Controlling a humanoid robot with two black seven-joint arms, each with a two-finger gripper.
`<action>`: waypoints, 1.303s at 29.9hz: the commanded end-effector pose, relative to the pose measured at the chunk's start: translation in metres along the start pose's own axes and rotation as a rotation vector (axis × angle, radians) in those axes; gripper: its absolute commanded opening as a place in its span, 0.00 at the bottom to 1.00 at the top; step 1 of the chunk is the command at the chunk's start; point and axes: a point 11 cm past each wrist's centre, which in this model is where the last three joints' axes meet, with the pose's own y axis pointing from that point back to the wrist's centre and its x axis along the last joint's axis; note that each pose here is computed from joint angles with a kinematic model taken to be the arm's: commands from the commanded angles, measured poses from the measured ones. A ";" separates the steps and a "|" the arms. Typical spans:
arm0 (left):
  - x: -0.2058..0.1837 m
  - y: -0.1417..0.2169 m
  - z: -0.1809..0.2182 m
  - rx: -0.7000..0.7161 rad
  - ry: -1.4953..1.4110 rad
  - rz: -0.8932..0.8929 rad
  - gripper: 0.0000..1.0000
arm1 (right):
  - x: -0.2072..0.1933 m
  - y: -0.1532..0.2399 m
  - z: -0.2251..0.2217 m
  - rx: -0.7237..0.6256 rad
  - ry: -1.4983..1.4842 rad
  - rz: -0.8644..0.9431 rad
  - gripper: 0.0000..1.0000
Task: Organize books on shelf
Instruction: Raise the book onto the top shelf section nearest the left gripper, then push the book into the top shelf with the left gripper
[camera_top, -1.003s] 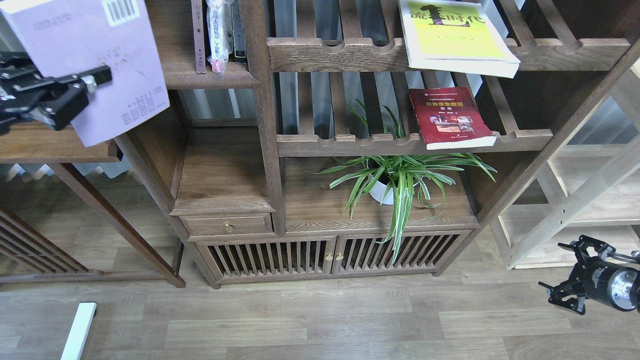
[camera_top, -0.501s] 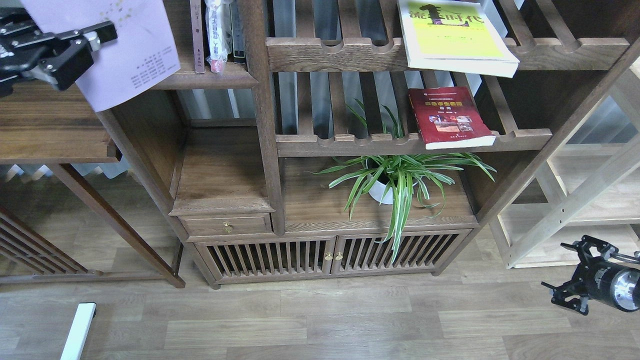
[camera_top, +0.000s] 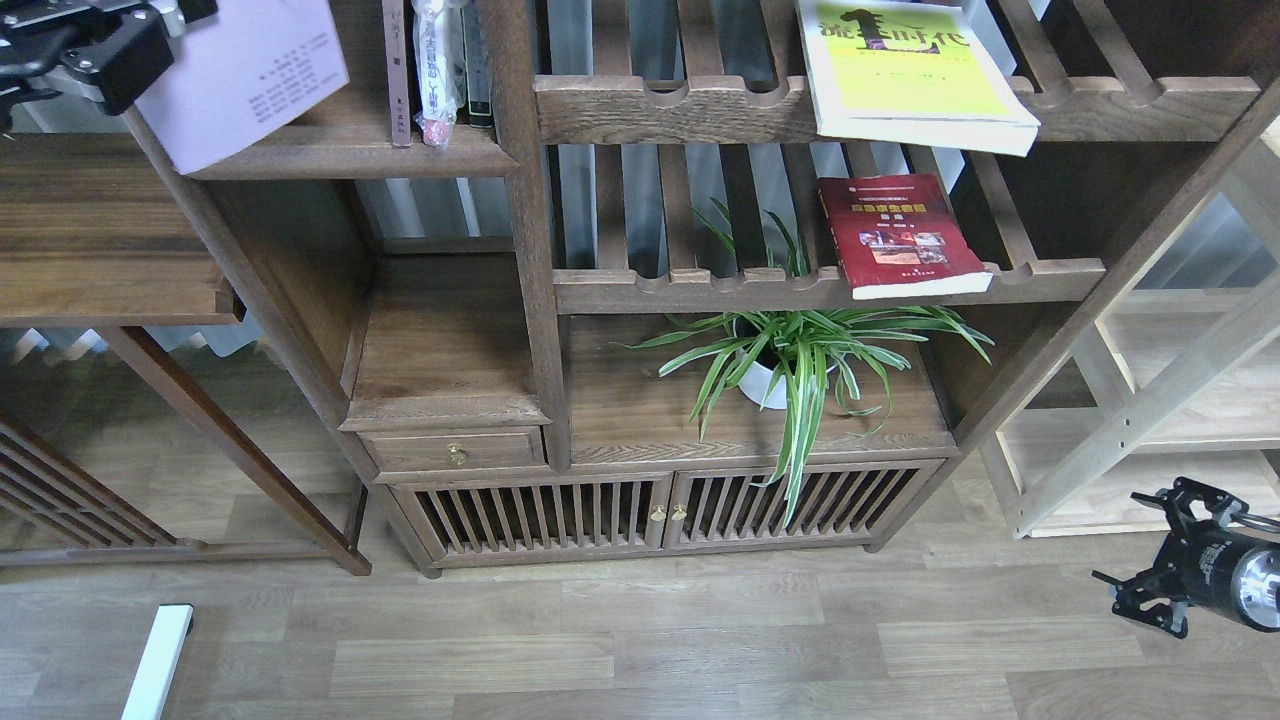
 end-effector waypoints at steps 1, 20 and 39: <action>0.006 -0.003 -0.004 0.009 0.007 0.073 0.02 | 0.000 -0.001 -0.001 0.002 0.000 -0.001 1.00; 0.003 -0.059 -0.019 0.038 0.058 0.346 0.02 | -0.004 0.002 0.004 -0.008 -0.006 -0.003 1.00; -0.028 -0.121 -0.007 0.109 0.018 0.477 0.02 | -0.005 0.002 0.005 -0.008 -0.007 -0.003 1.00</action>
